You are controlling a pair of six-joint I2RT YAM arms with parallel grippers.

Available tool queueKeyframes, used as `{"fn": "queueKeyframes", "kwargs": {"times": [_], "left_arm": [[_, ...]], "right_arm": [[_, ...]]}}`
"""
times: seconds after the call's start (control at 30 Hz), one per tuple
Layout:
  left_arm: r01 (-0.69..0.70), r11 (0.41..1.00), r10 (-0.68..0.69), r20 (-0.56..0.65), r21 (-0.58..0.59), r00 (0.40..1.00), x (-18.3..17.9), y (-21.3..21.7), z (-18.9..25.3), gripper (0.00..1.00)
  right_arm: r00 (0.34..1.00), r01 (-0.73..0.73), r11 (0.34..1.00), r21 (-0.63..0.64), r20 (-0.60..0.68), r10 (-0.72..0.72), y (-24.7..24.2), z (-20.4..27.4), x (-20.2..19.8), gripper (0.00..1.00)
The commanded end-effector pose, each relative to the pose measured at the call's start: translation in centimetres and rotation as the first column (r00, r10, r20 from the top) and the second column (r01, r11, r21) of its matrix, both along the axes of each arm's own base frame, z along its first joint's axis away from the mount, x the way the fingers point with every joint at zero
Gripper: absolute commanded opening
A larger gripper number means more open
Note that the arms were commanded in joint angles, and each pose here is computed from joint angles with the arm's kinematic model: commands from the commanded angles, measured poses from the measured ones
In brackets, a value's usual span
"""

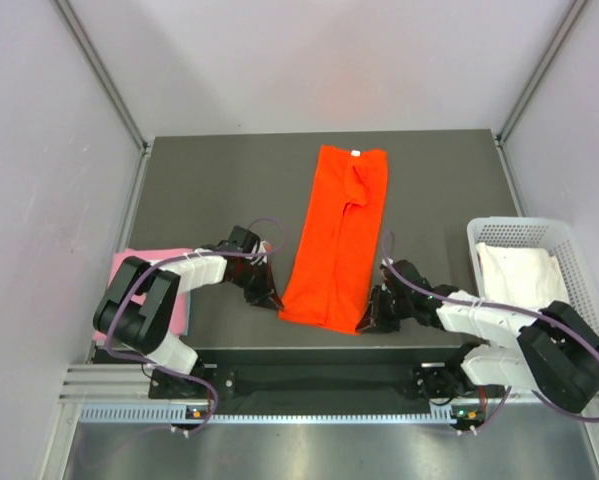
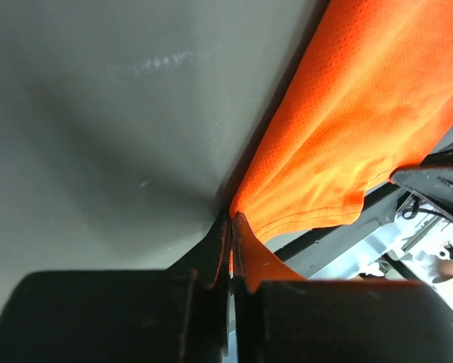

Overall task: Fold and stack the t-shirts
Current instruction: Fold the tshirt

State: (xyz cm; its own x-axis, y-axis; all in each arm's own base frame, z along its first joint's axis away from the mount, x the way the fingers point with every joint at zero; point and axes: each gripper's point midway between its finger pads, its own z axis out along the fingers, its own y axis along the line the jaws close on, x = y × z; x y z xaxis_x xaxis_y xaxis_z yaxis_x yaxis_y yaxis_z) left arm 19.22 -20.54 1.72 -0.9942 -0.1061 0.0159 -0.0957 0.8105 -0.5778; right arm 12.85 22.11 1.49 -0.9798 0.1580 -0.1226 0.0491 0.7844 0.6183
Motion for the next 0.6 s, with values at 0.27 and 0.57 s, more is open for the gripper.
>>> {"fn": "queueKeyframes", "kwargs": {"times": [0.27,0.57], "left_arm": [[-0.04,0.996,0.039,-0.024,-0.077,0.999,-2.3,-1.0,0.3,0.0],[-0.071,0.993,0.067,-0.052,-0.095,0.996,-4.9,-1.9,0.9,0.21]], "right_arm": [[0.986,0.165,0.961,-0.222,0.057,-0.156,-6.0,-0.7,-1.1,0.06],[0.999,0.026,0.985,-0.173,-0.039,-0.033,-4.5,-0.8,-3.2,0.31]]}}
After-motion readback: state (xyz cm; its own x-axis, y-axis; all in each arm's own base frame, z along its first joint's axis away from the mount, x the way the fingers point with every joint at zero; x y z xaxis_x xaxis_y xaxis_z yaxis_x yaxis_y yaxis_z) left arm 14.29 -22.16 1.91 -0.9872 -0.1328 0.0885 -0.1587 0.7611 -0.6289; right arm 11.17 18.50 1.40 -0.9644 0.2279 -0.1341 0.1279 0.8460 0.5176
